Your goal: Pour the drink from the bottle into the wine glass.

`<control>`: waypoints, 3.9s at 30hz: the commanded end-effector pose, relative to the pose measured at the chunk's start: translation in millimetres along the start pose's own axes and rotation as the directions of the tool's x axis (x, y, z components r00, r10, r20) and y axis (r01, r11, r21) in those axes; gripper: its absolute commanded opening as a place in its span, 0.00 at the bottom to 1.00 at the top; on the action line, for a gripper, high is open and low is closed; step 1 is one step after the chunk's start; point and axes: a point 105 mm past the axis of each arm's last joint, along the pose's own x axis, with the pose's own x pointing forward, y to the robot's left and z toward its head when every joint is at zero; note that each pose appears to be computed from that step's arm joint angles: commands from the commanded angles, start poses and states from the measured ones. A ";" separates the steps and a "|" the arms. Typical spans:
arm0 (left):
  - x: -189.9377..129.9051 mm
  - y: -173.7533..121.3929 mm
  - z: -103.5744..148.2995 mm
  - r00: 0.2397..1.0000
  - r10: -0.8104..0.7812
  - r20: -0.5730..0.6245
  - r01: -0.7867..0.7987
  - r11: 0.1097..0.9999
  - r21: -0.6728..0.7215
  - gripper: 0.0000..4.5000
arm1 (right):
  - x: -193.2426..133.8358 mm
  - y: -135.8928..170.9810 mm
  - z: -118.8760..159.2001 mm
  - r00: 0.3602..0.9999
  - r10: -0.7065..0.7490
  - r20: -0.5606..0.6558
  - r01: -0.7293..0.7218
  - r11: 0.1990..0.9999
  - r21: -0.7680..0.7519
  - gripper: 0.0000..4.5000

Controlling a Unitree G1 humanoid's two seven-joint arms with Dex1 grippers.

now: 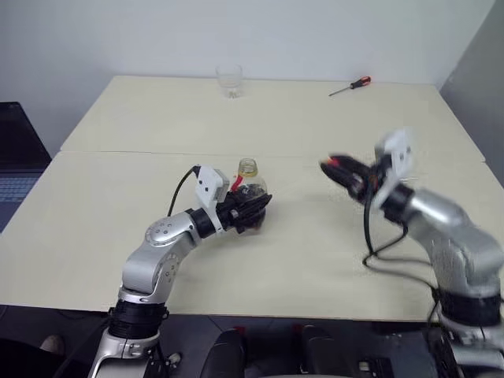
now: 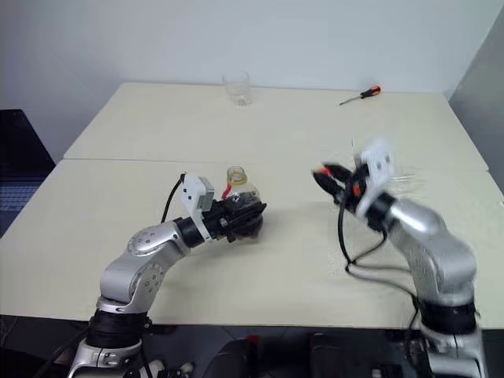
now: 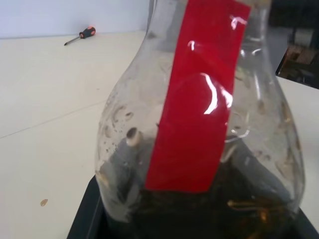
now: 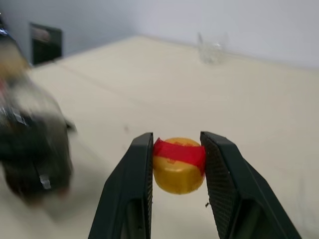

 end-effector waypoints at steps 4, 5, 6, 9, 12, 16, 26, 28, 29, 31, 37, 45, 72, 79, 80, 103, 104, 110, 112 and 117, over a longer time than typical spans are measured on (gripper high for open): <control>-0.9 -11.6 16.7 0.998 -0.047 0.045 0.045 0.999 0.029 0.45 | -24.3 -8.8 -42.7 0.968 -0.250 -0.029 0.251 0.968 0.010 0.25; -0.5 -11.1 17.0 0.998 -0.048 0.045 0.047 0.998 0.029 0.45 | -25.0 -12.5 -47.4 0.959 -0.283 -0.032 0.284 0.958 0.028 0.25; -0.3 -10.8 17.2 0.998 -0.048 0.044 0.047 0.998 0.029 0.45 | -25.0 -14.6 -49.3 0.953 -0.301 -0.031 0.302 0.953 0.038 0.25; 2.9 -8.6 20.5 0.998 -0.051 0.048 0.050 0.998 0.035 0.45 | -19.0 -26.3 -47.1 0.934 -0.356 0.000 0.356 0.933 0.054 0.42; 3.8 -6.5 22.0 0.997 -0.050 0.051 0.048 0.998 0.041 0.45 | -13.6 -29.6 -41.1 0.934 -0.356 0.022 0.354 0.933 0.060 0.63; 3.6 -4.6 22.6 0.998 -0.039 0.056 0.036 0.998 0.044 0.45 | -11.5 -29.7 -36.8 0.948 -0.316 0.029 0.316 0.949 0.019 0.94; -10.5 5.2 17.5 0.997 0.062 0.052 -0.064 0.997 0.032 0.45 | -12.3 -5.4 -3.7 0.992 -0.101 0.077 0.106 0.992 -0.071 1.00; -14.4 11.9 16.6 0.993 0.109 0.053 -0.110 0.994 0.026 0.45 | -10.1 7.6 10.2 0.994 -0.014 0.106 0.026 0.993 -0.114 1.00; -16.1 16.4 16.4 0.989 0.138 0.056 -0.139 0.990 0.022 0.45 | -8.7 14.3 15.8 0.993 0.031 0.115 -0.016 0.991 -0.133 1.00; -18.7 26.2 16.4 0.978 0.200 0.062 -0.201 0.980 0.005 0.45 | -4.9 28.2 24.5 0.985 0.123 0.124 -0.102 0.981 -0.165 1.00; -28.4 71.1 25.5 0.894 0.433 0.116 -0.435 0.900 -0.003 0.45 | 7.7 70.4 49.9 0.894 0.424 0.146 -0.389 0.895 -0.221 1.00; -65.9 144.4 37.2 0.654 0.731 0.197 -0.746 0.666 0.004 0.45 | 36.6 92.8 53.4 0.844 0.517 0.144 -0.471 0.842 -0.262 1.00; -115.4 212.8 32.1 0.492 0.840 0.231 -0.863 0.504 0.006 0.45 | 72.4 110.7 59.7 0.852 0.497 0.165 -0.451 0.857 -0.250 1.00; -117.6 212.9 24.1 0.489 0.845 0.217 -0.865 0.501 0.001 0.45 | 75.3 105.4 56.2 0.876 0.457 0.157 -0.427 0.883 -0.193 1.00; -117.8 212.9 23.8 0.489 0.845 0.217 -0.866 0.501 0.001 0.51 | 75.7 104.6 55.7 0.879 0.452 0.156 -0.423 0.887 -0.184 1.00; -157.2 154.8 26.8 0.513 0.835 0.201 -0.854 0.521 0.016 0.99 | 38.6 81.2 44.3 0.907 0.408 0.104 -0.394 0.909 -0.136 1.00; -159.1 150.4 26.7 0.510 0.838 0.193 -0.856 0.517 0.013 0.99 | 36.3 80.6 43.2 0.908 0.406 0.100 -0.392 0.910 -0.135 1.00; -160.0 89.5 13.9 0.604 0.792 0.088 -0.796 0.605 0.016 0.99 | 17.8 58.6 28.2 0.954 0.295 0.053 -0.288 0.951 -0.111 1.00; -139.5 61.0 8.2 0.722 0.690 0.041 -0.692 0.721 0.035 0.99 | 16.0 42.4 21.3 0.981 0.190 0.038 -0.187 0.980 -0.075 1.00; -97.7 -9.5 2.6 0.937 0.348 -0.034 -0.343 0.934 0.101 0.99 | 17.4 3.1 1.9 0.996 -0.084 -0.026 0.083 0.996 -0.008 1.00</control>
